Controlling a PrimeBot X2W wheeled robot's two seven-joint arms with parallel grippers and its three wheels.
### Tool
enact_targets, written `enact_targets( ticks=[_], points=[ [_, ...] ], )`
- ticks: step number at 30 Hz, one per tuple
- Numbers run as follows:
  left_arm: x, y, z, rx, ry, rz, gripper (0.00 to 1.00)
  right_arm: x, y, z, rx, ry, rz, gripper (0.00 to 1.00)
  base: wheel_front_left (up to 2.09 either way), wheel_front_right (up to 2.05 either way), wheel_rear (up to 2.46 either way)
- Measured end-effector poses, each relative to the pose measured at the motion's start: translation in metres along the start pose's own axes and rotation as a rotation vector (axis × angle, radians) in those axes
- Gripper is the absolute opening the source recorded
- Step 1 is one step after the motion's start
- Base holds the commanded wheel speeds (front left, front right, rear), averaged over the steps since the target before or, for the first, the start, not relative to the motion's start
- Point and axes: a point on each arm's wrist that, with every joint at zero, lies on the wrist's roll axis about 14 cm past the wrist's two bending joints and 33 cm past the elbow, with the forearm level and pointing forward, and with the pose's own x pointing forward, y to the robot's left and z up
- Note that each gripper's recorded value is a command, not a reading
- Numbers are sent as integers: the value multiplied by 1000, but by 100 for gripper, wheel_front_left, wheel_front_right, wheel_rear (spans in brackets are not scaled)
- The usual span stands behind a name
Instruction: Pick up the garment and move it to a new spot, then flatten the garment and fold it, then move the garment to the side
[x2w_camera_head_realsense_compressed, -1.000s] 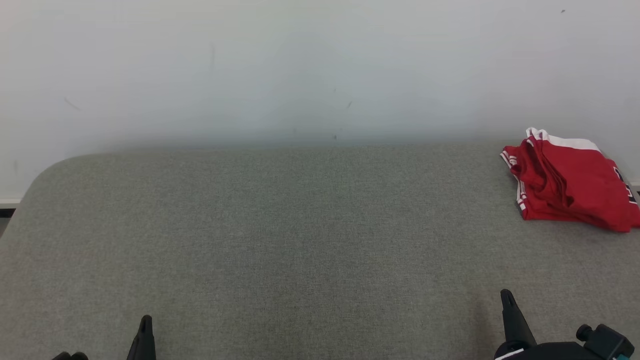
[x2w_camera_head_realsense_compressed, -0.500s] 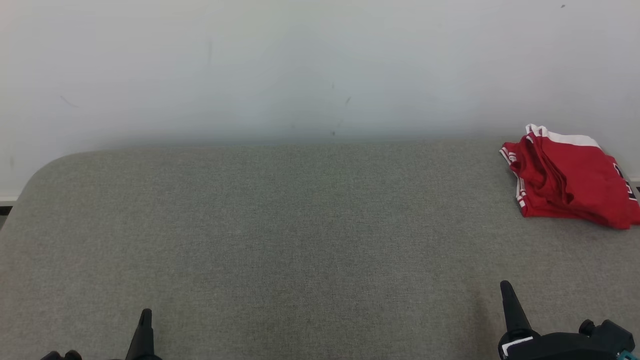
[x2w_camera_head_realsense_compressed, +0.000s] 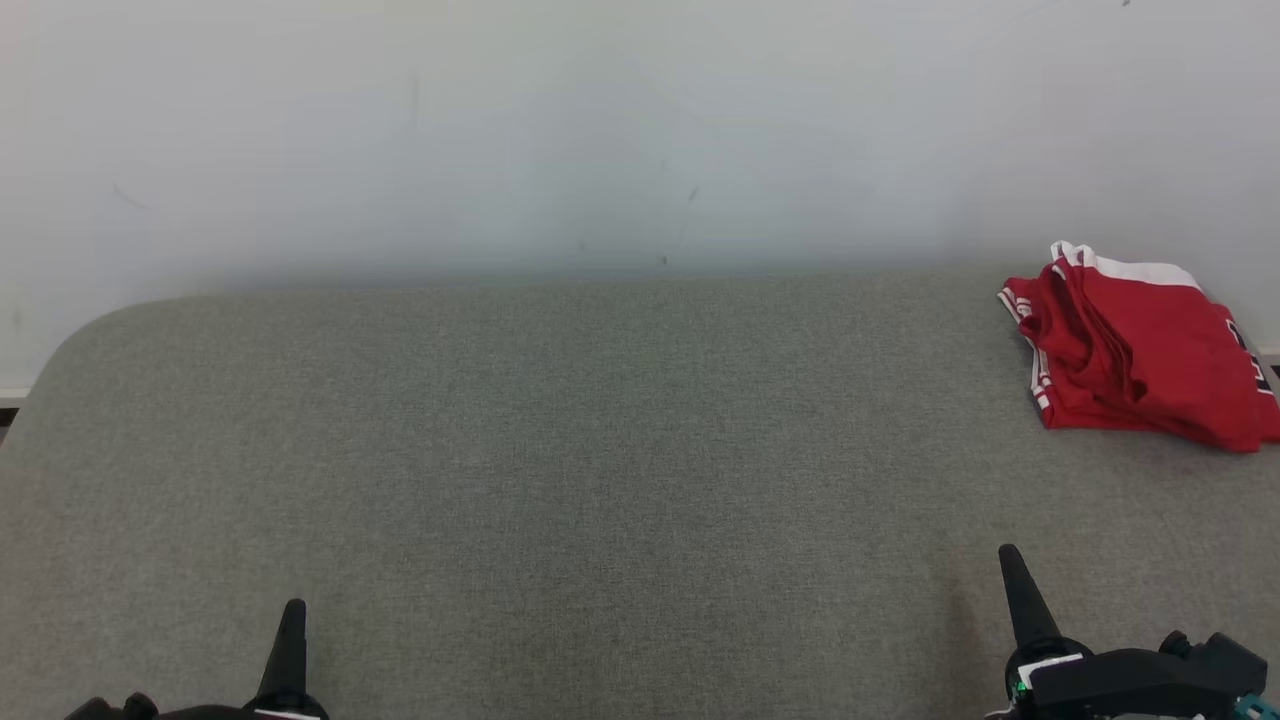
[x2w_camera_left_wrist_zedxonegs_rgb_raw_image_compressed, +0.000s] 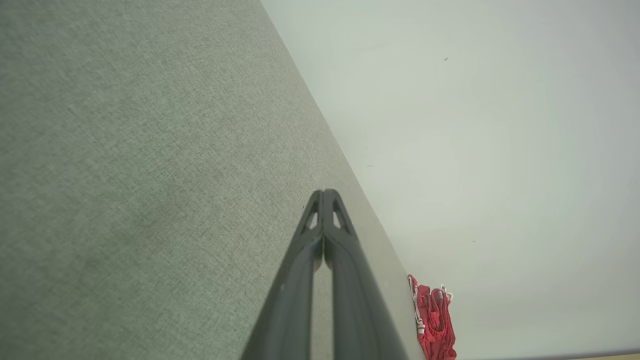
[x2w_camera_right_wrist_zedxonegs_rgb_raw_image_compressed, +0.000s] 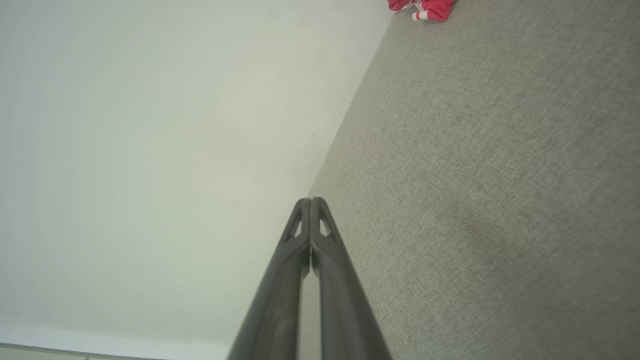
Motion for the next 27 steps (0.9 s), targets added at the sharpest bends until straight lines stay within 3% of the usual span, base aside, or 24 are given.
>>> enact_targets(
  ticks=[27],
  points=[
    [11,-10,1,-245,5,-52,0,9,5,4,234,0,21,0,0,0,0]
  ],
)
